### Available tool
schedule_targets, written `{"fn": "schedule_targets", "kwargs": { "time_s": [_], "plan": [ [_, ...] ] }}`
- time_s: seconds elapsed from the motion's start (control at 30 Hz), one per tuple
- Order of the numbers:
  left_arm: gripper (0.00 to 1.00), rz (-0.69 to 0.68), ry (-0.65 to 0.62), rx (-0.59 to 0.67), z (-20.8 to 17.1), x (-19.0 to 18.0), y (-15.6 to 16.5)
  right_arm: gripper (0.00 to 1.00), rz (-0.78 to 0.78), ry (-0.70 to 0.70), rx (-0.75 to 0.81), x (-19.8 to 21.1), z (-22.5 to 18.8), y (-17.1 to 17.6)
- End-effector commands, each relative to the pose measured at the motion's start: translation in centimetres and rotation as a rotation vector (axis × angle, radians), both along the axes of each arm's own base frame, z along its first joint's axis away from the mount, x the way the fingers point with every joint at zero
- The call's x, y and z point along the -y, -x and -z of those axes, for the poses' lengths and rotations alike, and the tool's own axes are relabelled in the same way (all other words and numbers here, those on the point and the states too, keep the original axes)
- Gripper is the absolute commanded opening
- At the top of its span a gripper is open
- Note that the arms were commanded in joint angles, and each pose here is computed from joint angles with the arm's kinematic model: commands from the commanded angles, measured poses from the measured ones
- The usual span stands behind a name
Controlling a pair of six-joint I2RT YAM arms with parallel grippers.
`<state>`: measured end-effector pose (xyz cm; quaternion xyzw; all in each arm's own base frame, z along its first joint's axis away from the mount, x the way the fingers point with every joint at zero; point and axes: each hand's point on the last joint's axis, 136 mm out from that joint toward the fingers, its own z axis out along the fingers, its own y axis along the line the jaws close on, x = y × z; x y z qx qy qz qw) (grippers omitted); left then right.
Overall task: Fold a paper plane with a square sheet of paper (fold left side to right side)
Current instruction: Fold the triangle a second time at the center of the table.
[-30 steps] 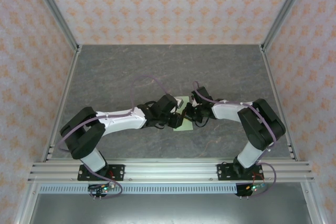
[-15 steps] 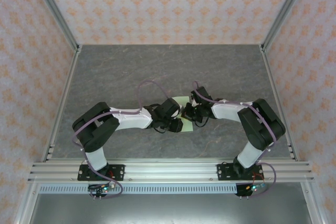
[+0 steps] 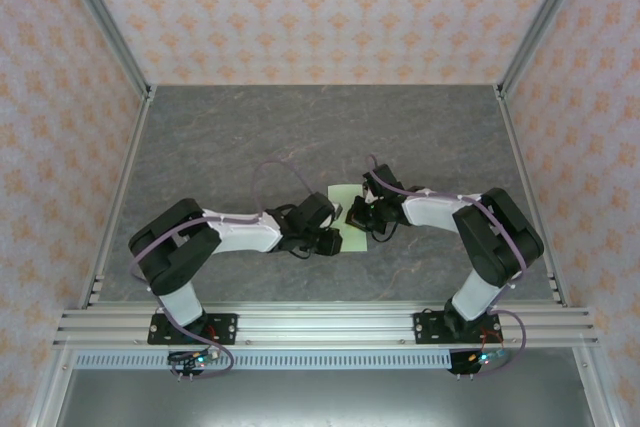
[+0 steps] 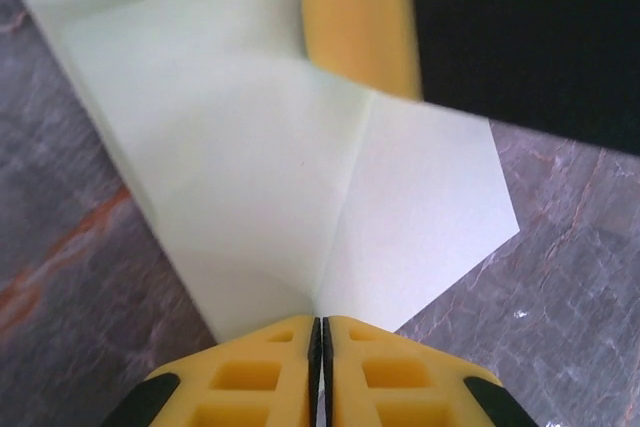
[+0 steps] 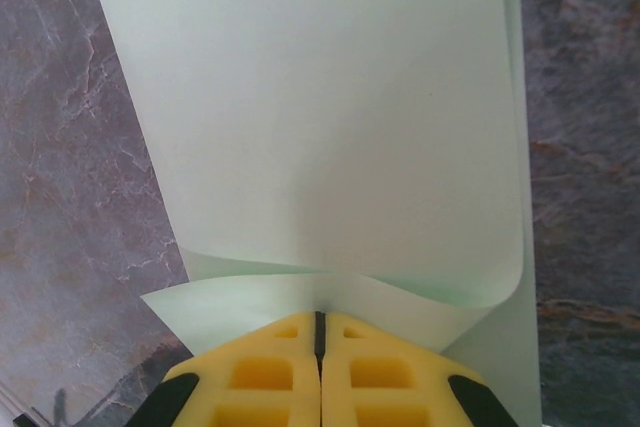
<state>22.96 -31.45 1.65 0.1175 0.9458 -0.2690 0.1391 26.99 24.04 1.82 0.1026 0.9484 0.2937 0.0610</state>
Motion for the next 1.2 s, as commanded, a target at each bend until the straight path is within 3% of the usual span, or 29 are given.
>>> {"fn": "schedule_targets", "kwargs": {
  "time_s": [0.0, 0.33, 0.67, 0.9, 1.17],
  "plan": [
    [0.11, -0.042, -0.062, -0.062, 1.6, -2.4, 1.7, 0.06, 0.009, 0.131, -0.070, 2.3, 2.3, 1.6],
    [0.09, -0.073, -0.060, -0.046, 0.8, -3.9, 2.4, 0.06, 0.002, 0.122, -0.067, 2.1, 2.2, 1.5],
    [0.09, -0.040, 0.044, 0.005, -3.2, -1.4, 0.2, 0.06, -0.007, 0.117, -0.064, 1.7, 2.0, 1.4],
    [0.09, -0.029, 0.018, 0.004, -2.2, -0.4, -1.1, 0.06, -0.014, 0.114, -0.063, 1.4, 1.9, 1.4],
    [0.08, -0.050, -0.065, -0.029, 0.6, -1.6, -0.7, 0.06, -0.027, 0.101, -0.042, 1.1, 1.3, 1.2]
  ]
}}
